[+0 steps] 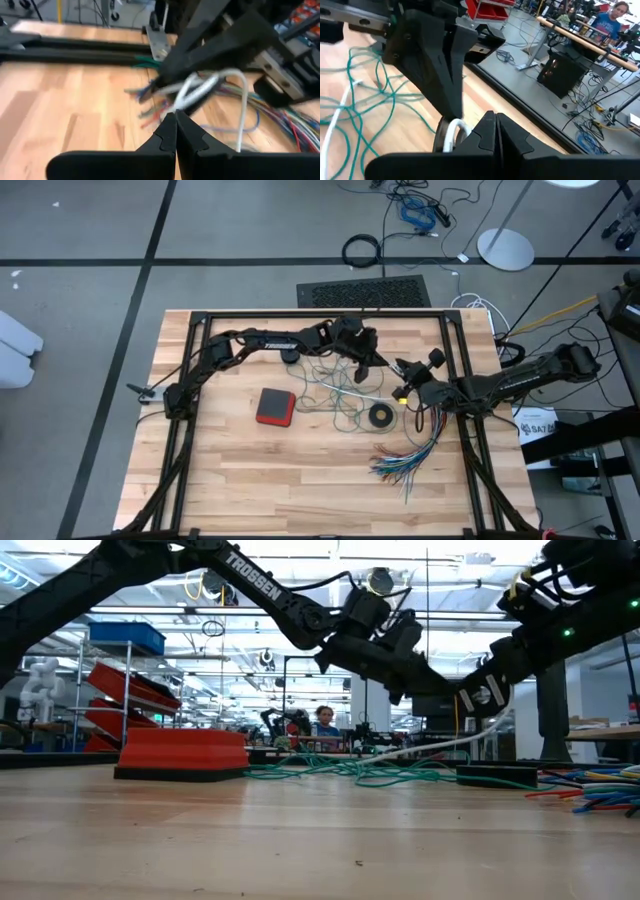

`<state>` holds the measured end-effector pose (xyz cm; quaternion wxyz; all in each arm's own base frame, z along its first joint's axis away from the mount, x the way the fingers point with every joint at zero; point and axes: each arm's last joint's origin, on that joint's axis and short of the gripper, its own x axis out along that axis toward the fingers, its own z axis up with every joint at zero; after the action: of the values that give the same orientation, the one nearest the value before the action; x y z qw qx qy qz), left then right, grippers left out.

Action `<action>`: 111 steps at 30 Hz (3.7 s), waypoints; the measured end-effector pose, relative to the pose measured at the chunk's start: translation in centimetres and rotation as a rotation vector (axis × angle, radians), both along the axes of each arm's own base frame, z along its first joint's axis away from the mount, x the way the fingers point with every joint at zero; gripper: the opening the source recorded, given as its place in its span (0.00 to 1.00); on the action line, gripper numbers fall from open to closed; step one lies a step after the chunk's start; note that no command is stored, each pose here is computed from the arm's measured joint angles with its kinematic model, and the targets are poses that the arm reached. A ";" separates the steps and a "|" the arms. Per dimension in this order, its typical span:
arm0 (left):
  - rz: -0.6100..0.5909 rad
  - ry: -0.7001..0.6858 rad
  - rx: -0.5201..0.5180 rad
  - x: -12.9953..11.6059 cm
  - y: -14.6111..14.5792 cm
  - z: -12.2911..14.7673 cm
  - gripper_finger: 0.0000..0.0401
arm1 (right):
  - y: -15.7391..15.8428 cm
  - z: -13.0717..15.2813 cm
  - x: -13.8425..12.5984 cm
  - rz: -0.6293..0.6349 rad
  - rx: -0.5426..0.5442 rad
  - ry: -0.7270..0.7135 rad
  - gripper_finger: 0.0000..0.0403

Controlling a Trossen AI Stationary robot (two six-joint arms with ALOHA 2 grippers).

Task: Coiling cords
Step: Coil the white wire cable on the spool

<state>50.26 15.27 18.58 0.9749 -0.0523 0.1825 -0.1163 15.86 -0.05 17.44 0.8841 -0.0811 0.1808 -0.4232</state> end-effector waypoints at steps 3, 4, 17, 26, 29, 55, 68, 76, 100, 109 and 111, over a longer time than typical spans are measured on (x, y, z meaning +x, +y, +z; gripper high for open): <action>-0.038 0.044 0.003 -0.7 0.7 -0.1 0.00 | -0.1 -0.1 -0.2 -0.023 -0.006 0.005 0.00; -0.040 0.062 0.007 -1.1 1.0 0.1 0.00 | -0.1 -0.1 -0.2 -0.023 -0.006 0.009 0.00; -0.311 0.072 -0.132 -3.8 1.8 -3.0 0.00 | -0.1 0.0 -0.1 -0.028 0.028 -0.039 0.00; -0.326 -0.031 0.164 -0.7 -6.6 -3.0 0.14 | 0.0 0.2 0.0 -0.022 0.027 -0.059 0.00; -0.257 -0.066 0.228 -0.2 -7.5 -2.6 0.21 | 0.0 0.2 0.1 -0.021 0.028 -0.066 0.00; -0.119 -0.032 0.049 0.0 -6.7 -2.2 0.41 | -0.2 2.3 0.8 0.007 -0.032 -0.193 0.00; 0.044 -0.062 0.141 0.6 -8.0 -1.8 0.41 | -0.6 2.1 2.1 -0.008 -0.055 -0.216 0.00; 0.042 -0.068 0.153 0.7 -8.7 -1.8 0.41 | -0.6 2.4 2.2 -0.004 -0.076 -0.223 0.00; -0.009 -0.068 0.135 1.4 -10.2 -4.4 0.07 | -0.6 2.5 2.2 -0.003 -0.081 -0.230 0.00; -0.032 -0.037 0.113 1.0 -9.2 -3.9 0.05 | -0.6 2.3 2.2 -0.002 -0.084 -0.209 0.00; -0.025 -0.042 0.113 0.9 -8.9 -3.6 0.09 | -0.6 2.3 2.2 -0.002 -0.083 -0.208 0.00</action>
<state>51.20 6.37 15.00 0.9784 0.0079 0.1687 -0.1192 18.05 -0.64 19.75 0.8935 -0.0733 0.0704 -0.4373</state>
